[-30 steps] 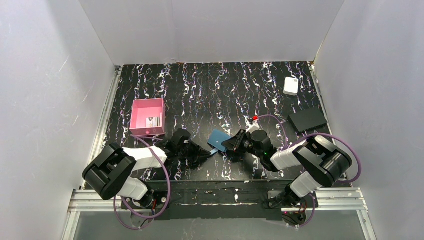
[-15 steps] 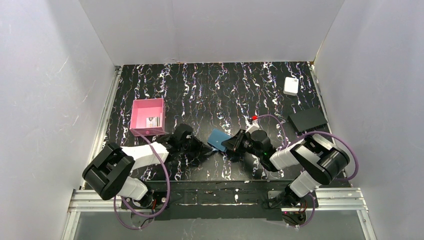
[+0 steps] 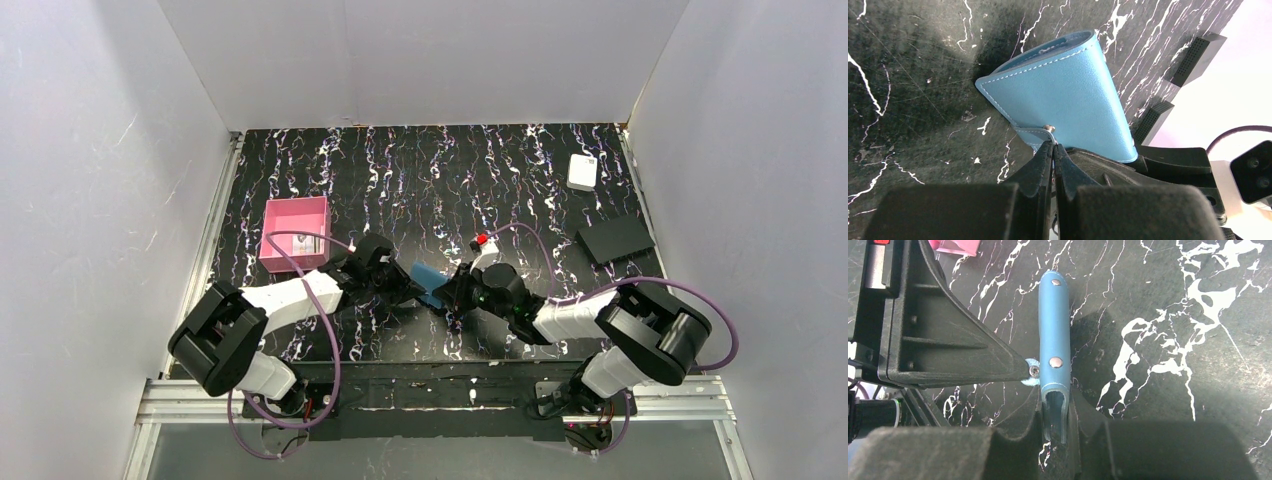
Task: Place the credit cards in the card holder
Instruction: Close the card holder at the center of the board.
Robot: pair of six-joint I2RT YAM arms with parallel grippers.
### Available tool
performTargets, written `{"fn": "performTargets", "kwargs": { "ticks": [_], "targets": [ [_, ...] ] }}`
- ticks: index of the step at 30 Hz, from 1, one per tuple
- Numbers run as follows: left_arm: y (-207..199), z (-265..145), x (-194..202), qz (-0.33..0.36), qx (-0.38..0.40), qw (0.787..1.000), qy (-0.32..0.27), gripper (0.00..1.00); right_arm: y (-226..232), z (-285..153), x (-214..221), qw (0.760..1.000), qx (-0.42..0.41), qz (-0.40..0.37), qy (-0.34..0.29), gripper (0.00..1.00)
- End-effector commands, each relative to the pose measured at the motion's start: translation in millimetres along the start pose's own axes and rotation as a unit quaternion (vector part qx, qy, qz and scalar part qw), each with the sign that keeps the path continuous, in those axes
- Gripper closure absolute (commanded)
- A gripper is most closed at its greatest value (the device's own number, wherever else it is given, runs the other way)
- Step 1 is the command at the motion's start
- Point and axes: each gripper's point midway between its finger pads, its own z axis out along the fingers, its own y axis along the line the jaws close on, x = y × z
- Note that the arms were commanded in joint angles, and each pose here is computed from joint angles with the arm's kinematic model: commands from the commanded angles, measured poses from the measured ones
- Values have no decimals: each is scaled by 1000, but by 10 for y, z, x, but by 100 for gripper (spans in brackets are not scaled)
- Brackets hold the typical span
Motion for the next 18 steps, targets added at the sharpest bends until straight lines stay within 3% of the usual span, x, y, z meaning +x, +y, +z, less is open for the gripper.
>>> {"fn": "performTargets", "kwargs": {
  "ticks": [1, 8, 18],
  "targets": [
    [20, -18, -103, 10, -13, 1000, -20, 100, 19, 18, -75, 1000, 13, -10, -20, 99],
    [233, -38, -151, -16, -59, 998, -29, 100, 46, -6, -69, 999, 7, -17, -26, 99],
    [67, 5, -150, -6, -17, 1000, -20, 100, 91, -1, -20, 999, 2, -41, -15, 99]
  ]
}}
